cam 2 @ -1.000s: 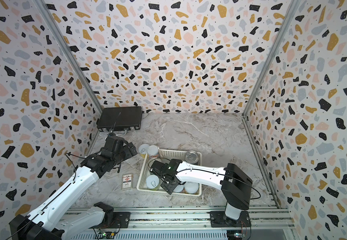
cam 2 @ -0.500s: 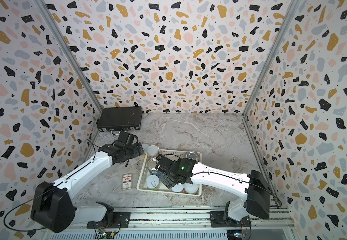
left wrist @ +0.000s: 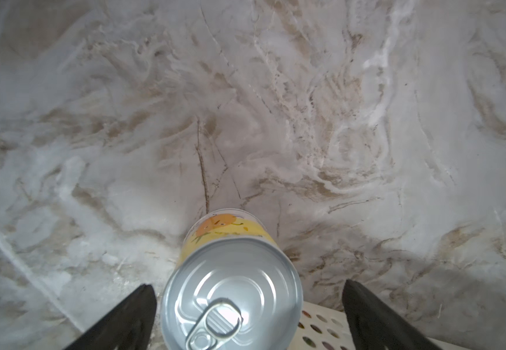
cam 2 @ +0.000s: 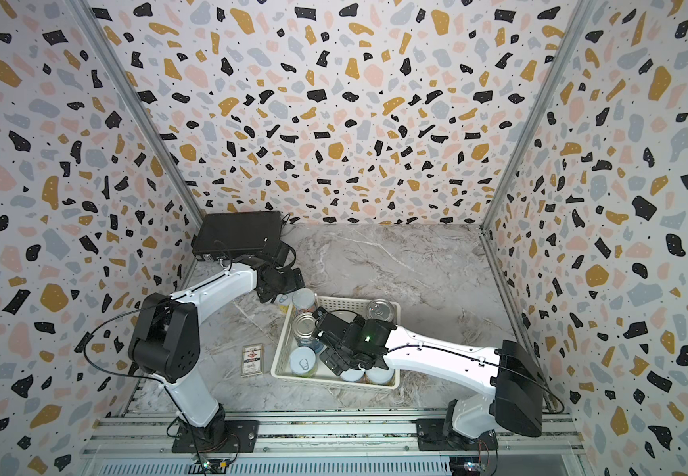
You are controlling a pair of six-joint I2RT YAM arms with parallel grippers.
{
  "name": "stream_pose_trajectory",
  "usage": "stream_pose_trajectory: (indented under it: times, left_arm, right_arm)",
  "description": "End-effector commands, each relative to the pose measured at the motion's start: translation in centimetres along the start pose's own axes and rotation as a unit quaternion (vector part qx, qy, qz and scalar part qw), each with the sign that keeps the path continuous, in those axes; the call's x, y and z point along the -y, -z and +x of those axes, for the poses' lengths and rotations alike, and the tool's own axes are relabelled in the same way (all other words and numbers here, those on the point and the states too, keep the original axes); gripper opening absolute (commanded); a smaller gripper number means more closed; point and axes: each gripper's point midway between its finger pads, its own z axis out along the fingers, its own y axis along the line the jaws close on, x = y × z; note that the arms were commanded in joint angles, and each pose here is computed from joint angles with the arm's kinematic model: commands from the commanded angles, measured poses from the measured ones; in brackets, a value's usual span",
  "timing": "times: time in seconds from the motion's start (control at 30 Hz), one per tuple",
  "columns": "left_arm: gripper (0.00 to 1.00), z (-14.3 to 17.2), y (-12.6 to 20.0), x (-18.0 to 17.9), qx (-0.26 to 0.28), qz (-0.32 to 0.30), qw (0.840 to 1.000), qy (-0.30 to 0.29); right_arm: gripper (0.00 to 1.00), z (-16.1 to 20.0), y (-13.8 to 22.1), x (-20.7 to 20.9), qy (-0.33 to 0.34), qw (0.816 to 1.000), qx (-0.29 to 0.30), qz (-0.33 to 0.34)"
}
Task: Put the canned food in the basket
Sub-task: Pick up the canned food from the center of the board.
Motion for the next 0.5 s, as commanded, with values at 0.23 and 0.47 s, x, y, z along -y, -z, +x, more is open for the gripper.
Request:
stream_pose_trajectory:
  times: [0.23,0.47]
  left_arm:
    - [1.0,1.1,-0.5,-0.2,-0.045,-0.013,0.999,-0.014]
    - [1.0,2.7,-1.2,-0.8,-0.093,-0.034,0.995,-0.004]
  right_arm:
    - [1.0,-0.1,0.2,0.0,0.0,1.0,0.004,-0.002]
    - [1.0,0.2,-0.1,0.0,0.002,1.0,-0.003,0.0]
